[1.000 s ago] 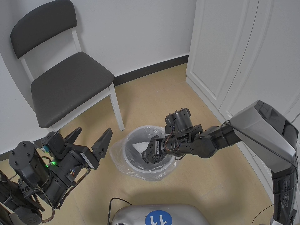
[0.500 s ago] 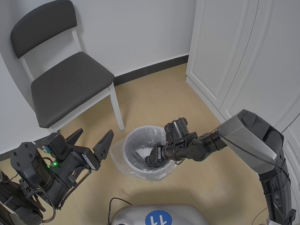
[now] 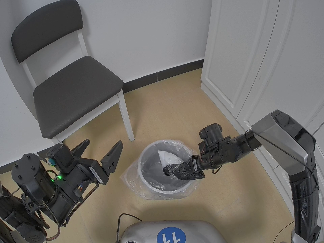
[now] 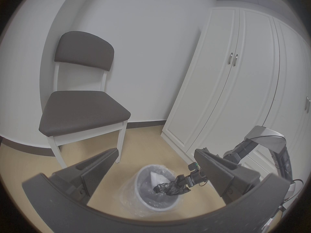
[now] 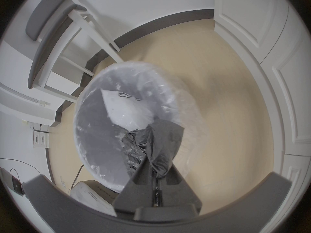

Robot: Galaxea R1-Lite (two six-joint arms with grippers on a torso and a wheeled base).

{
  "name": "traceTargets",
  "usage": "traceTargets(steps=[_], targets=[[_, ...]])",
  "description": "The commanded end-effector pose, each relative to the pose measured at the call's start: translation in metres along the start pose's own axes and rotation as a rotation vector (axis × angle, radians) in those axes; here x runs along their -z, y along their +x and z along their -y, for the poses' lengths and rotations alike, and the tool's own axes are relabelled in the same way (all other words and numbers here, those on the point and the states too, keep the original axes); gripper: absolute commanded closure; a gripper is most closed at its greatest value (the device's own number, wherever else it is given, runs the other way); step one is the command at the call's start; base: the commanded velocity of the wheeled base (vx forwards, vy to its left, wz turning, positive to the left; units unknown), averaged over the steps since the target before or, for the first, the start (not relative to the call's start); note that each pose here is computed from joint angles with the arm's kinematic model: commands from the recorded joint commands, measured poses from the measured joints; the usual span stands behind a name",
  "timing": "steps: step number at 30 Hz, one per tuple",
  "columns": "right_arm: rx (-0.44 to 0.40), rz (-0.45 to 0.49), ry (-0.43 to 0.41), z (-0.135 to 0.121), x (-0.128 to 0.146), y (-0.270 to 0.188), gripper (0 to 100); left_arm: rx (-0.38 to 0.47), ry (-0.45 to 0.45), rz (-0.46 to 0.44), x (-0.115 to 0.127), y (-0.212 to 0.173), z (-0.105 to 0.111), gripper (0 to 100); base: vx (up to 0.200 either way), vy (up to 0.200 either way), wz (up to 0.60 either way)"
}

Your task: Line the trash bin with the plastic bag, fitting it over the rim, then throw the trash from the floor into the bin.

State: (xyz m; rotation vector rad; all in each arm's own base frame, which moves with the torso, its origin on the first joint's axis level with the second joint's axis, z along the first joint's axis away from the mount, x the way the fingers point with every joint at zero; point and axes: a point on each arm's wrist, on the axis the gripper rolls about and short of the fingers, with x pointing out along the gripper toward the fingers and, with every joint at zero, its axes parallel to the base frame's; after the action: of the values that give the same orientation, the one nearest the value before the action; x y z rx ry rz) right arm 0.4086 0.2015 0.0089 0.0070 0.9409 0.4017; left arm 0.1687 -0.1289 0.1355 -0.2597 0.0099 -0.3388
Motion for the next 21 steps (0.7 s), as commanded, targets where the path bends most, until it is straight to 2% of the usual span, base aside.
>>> traceTargets(steps=[1, 9, 13, 18, 19, 21], targets=[[0.016, 0.033, 0.015, 0.015, -0.01, -0.015, 100, 0.001, 0.0, -0.001, 0.0, 0.0, 0.0, 0, 0.0, 0.0, 0.0], [-0.013, 0.067, 0.017, 0.006, -0.014, -0.019, 100, 0.004, -0.002, 0.006, -0.001, 0.0, 0.0, 0, 0.0, 0.0, 0.0], [-0.097, 0.114, 0.04, -0.042, -0.003, -0.018, 100, 0.005, -0.001, 0.003, -0.001, 0.0, 0.0, 0, 0.0, 0.0, 0.0], [-0.132, 0.078, -0.022, -0.073, 0.019, -0.027, 100, 0.004, -0.001, 0.001, 0.0, 0.0, 0.0, 0, 0.0, 0.0, 0.0], [-0.126, 0.067, -0.041, -0.077, 0.024, -0.026, 100, 0.004, -0.001, 0.001, 0.0, 0.0, 0.0, 0, 0.0, 0.0, 0.0], [-0.045, 0.054, -0.106, -0.077, 0.032, -0.02, 100, 0.006, 0.0, -0.001, 0.0, 0.0, 0.001, 0, 0.0, 0.0, 0.0]])
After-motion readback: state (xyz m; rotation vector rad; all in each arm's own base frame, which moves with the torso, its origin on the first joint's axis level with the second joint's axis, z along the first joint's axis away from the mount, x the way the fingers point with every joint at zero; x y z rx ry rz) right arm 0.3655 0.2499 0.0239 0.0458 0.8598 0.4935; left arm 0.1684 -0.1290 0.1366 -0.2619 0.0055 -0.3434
